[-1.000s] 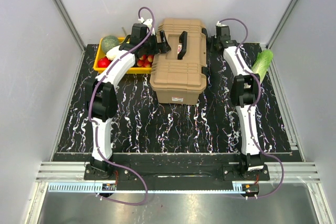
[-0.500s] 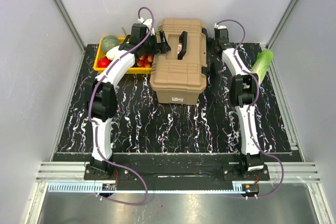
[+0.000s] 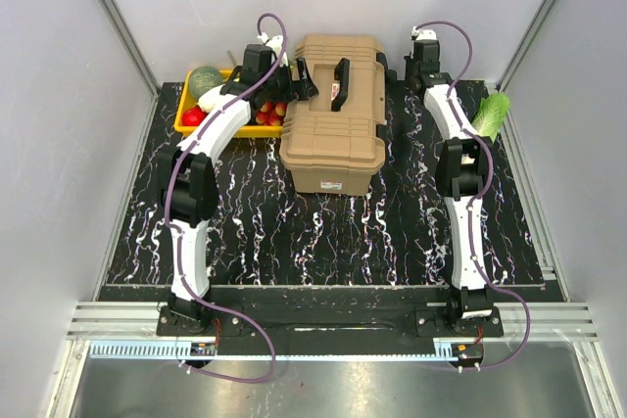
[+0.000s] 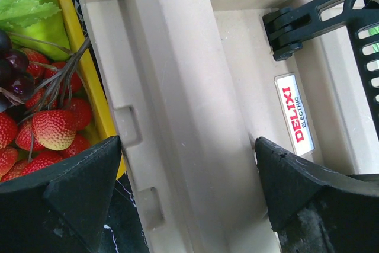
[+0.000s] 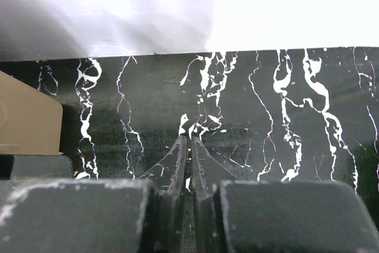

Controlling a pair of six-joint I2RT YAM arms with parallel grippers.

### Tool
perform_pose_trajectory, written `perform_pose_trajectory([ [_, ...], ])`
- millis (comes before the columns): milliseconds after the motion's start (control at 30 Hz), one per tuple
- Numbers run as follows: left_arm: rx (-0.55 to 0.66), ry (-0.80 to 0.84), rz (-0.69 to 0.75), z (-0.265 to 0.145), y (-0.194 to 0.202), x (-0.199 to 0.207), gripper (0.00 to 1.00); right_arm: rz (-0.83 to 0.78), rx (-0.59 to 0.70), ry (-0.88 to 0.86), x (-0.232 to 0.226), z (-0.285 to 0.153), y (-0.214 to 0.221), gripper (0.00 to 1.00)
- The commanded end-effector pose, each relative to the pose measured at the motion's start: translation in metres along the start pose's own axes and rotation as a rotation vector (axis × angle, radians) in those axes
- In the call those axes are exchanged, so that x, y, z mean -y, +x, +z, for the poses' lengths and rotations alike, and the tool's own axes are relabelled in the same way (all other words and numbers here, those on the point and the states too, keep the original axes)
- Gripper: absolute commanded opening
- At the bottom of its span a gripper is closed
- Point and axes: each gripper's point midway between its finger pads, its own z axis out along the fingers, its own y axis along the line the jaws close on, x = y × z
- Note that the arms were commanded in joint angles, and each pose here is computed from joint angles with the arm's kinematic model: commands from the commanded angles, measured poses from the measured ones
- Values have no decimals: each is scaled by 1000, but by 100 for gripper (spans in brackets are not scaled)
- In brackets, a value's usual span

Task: Pack the tool kit

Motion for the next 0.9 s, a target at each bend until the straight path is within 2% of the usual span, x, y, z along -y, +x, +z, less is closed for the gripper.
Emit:
perform_pose_trajectory([
  [0,-345,183,0,1,109,33,89,-33,152,-116,-17,-18,-59,12],
  [233,-393,306,36,-1,127,58,82,-128,141,-324,-55,-13,-42,11],
  [533,-441,405,40,-3,142,75,80,-171,146,-554,-102,-18,-26,11],
  [867,-513,496,65,-5,172,93,78,-196,169,-667,-162,-18,-6,9],
])
